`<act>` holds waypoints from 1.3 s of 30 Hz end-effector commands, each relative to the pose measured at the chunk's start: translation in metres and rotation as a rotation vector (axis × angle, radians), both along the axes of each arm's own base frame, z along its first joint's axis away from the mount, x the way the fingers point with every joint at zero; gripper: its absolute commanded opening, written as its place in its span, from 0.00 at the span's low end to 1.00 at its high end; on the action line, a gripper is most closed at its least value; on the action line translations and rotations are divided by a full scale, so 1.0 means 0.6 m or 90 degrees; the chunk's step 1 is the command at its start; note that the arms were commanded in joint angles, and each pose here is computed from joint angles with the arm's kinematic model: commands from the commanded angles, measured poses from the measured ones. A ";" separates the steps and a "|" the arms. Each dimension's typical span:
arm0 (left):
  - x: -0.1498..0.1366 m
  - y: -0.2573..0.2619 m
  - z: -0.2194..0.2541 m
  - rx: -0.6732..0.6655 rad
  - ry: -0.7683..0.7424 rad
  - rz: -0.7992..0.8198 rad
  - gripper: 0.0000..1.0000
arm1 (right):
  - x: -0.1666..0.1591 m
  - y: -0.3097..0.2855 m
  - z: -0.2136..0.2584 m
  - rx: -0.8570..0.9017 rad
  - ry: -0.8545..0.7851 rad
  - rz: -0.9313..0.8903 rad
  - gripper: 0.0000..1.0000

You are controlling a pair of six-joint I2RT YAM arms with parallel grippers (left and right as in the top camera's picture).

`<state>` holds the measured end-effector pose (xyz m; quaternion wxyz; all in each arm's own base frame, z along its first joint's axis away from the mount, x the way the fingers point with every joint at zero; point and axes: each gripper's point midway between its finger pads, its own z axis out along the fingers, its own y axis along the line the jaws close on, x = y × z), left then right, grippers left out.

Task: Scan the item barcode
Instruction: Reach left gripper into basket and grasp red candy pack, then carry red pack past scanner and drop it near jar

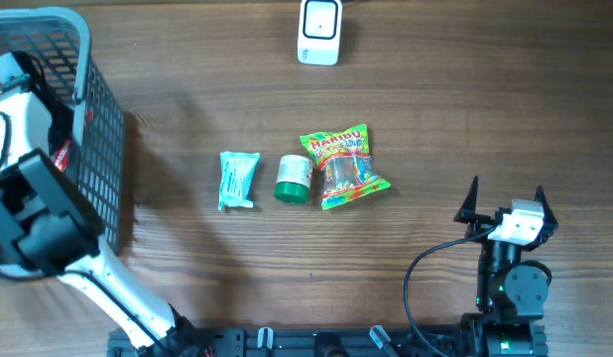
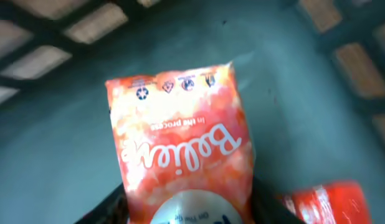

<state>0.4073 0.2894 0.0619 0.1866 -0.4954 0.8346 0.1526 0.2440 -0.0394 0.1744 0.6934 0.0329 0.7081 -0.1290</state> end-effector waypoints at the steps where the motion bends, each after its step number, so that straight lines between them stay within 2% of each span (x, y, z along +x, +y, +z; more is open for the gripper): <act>1: -0.015 -0.005 0.210 0.081 -0.129 0.001 0.41 | 0.001 0.005 0.000 -0.004 -0.001 0.011 1.00; 5: -0.043 -0.072 0.347 0.076 -0.234 -0.047 0.41 | 0.001 0.005 0.000 -0.004 0.000 0.011 1.00; 9: -0.060 -0.192 0.453 0.023 -0.349 -0.156 0.41 | 0.001 0.005 0.000 -0.004 -0.001 0.011 1.00; 12: -0.063 -0.311 0.499 -0.036 -0.405 -0.278 0.41 | 0.001 0.005 0.000 -0.004 -0.001 0.011 1.00; 15: -0.065 -0.423 0.501 -0.077 -0.394 -0.383 0.42 | 0.001 0.005 0.000 -0.004 0.000 0.011 1.00; 18: -0.063 -0.528 0.465 -0.129 -0.343 -0.469 0.42 | 0.001 0.005 0.000 -0.004 0.000 0.011 1.00; 21: -0.055 -0.588 0.412 -0.128 -0.280 -0.510 0.42 | 0.001 0.005 0.000 -0.004 0.000 0.011 1.00; 26: -0.023 -0.642 0.304 -0.125 -0.178 -0.519 0.43 | 0.001 0.005 0.000 -0.004 0.000 0.011 1.00; 32: 0.013 -0.694 0.136 -0.146 -0.042 -0.541 0.43 | 0.001 0.005 0.000 -0.004 0.000 0.011 1.00; 39: 0.000 -0.726 -0.019 -0.195 0.088 -0.507 0.43 | 0.001 0.005 0.000 -0.004 0.000 0.011 1.00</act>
